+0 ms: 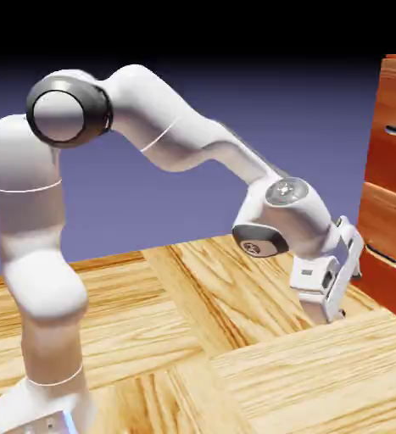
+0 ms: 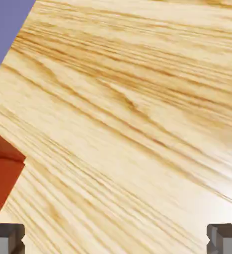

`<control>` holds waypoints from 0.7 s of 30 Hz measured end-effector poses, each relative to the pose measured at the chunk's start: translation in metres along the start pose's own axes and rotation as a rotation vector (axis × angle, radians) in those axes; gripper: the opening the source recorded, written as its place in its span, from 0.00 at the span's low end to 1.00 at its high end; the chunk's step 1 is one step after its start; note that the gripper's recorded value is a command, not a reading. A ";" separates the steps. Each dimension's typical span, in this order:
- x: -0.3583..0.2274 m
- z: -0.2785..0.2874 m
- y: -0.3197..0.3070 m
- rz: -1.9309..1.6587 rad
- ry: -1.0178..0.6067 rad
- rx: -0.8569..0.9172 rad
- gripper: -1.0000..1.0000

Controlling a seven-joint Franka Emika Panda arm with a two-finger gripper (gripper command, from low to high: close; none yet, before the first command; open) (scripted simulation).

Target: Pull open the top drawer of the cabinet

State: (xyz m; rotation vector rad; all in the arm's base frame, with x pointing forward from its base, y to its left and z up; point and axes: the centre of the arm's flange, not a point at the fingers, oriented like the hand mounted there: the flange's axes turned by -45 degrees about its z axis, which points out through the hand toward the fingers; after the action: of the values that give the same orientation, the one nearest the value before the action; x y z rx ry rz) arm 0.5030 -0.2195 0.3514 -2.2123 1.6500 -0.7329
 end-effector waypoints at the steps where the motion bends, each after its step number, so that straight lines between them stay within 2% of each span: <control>1: 0.009 0.006 0.003 0.053 0.015 -0.007 0.50; 12: 0.105 0.021 0.008 0.513 0.276 0.050 0.50; 21: 0.136 -0.010 -0.068 0.657 0.464 0.312 0.50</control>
State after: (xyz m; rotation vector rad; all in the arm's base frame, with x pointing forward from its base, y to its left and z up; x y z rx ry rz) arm 0.5816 -0.3273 0.4248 -1.2193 2.1197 -1.2436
